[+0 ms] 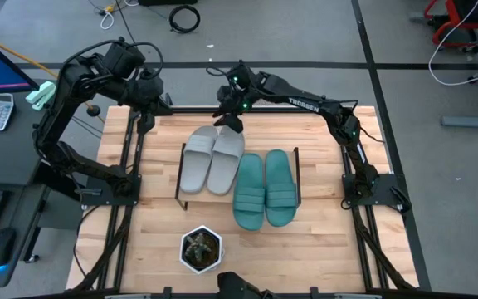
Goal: Pick and place slides into the shelf
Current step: Put the gray slide on the shelf
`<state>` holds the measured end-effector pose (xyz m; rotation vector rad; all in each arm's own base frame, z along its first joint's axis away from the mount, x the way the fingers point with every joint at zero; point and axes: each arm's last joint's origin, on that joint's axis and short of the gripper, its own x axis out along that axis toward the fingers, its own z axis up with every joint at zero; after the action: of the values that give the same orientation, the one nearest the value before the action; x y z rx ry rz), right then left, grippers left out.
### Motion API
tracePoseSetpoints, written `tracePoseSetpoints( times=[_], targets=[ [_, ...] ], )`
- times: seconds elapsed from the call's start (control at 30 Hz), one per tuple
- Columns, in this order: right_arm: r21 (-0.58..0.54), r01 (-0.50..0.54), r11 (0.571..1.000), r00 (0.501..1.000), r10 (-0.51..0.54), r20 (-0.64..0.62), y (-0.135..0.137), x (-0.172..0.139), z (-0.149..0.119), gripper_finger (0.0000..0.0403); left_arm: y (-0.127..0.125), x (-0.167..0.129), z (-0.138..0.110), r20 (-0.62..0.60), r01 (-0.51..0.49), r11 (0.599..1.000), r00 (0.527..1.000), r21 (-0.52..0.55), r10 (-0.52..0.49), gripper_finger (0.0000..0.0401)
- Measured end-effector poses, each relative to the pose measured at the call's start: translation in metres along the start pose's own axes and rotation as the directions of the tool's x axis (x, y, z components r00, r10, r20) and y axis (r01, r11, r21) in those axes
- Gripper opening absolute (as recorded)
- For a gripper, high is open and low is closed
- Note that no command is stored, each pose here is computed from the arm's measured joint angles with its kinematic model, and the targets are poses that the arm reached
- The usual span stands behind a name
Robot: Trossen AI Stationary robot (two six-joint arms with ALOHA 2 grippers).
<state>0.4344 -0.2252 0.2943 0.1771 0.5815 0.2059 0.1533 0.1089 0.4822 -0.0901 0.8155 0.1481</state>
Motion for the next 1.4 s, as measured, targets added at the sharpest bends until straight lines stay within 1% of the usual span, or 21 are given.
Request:
tracePoseSetpoints(
  times=[0.1, 0.2, 0.27, 0.33, 0.43, 0.5, 0.57, 0.67, 0.83, 0.97, 1.13, 1.27, 1.4],
  targets=[
    [0.024, 0.05, 0.998, 0.998, -0.049, -0.042, 0.002, -0.012, 0.007, 0.0199, 0.0, 0.0, 0.0, 0.0, 0.0, 1.0, 1.0, 0.0, 0.0, 0.0024],
    [0.077, 0.126, 0.989, 0.983, -0.114, -0.147, 0.002, -0.024, 0.004, 0.0186, 0.0, 0.0, 0.0, 0.0, 0.0, 1.0, 1.0, 0.0, 0.0, 0.0022],
    [0.111, 0.161, 0.981, 0.967, -0.134, -0.217, 0.002, -0.03, -0.001, 0.0166, 0.0, 0.0, 0.0, 0.0, 0.0, 1.0, 1.0, 0.0, 0.0, 0.0017],
    [0.137, 0.177, 0.975, 0.953, -0.134, -0.273, 0.003, -0.034, -0.005, 0.0136, 0.0, 0.0, 0.0, 0.0, 0.0, 1.0, 1.0, 0.001, 0.0, 0.0014],
    [0.152, 0.202, 0.968, 0.933, -0.143, -0.332, 0.007, -0.039, -0.008, 0.0077, 0.0, 0.0, 0.0, 0.0, 0.0, 1.0, 1.0, 0.001, 0.0, 0.0012],
    [0.147, 0.22, 0.964, 0.925, -0.158, -0.346, 0.009, -0.042, -0.008, 0.0033, 0.0, 0.0, 0.0, 0.0, 0.0, 1.0, 1.0, 0.004, 0.0, 0.0015],
    [0.137, 0.239, 0.961, 0.922, -0.181, -0.343, 0.012, -0.048, -0.004, 0.001, 0.0, 0.0, 0.0, 0.0, 0.0, 1.0, 1.0, 0.005, 0.0, 0.0019],
    [0.126, 0.286, 0.95, 0.907, -0.226, -0.355, 0.016, -0.057, -0.001, 0.0014, 0.0, 0.0, 0.0, 0.0, 0.0, 1.0, 1.0, 0.006, 0.0, 0.0022],
    [0.146, 0.282, 0.948, 0.887, -0.2, -0.416, 0.024, -0.063, -0.005, 0.0006, 0.0, 0.0, 0.0, 0.0, 0.0, 1.0, 1.0, 0.007, 0.0, 0.0016],
    [0.146, 0.258, 0.955, 0.873, -0.167, -0.458, 0.035, -0.056, -0.007, 0.0003, 0.0, 0.0, 0.0, 0.004, -0.002, 1.0, 1.0, 0.011, 0.002, 0.0012],
    [0.103, 0.262, 0.96, 0.864, -0.186, -0.468, 0.047, -0.045, -0.004, 0.0003, 0.001, 0.0, 0.003, 0.027, -0.011, 1.0, 1.0, 0.02, 0.01, 0.002],
    [0.099, 0.264, 0.96, 0.862, -0.188, -0.471, 0.048, -0.044, -0.004, 0.0002, 0.002, 0.0, 0.004, 0.042, -0.017, 0.999, 0.999, 0.027, 0.016, 0.0023],
    [0.091, 0.272, 0.958, 0.867, -0.203, -0.456, 0.046, -0.039, -0.005, 0.0002, 0.002, 0.0, 0.005, 0.045, -0.018, 0.999, 0.999, 0.029, 0.017, 0.0017]
  ],
)
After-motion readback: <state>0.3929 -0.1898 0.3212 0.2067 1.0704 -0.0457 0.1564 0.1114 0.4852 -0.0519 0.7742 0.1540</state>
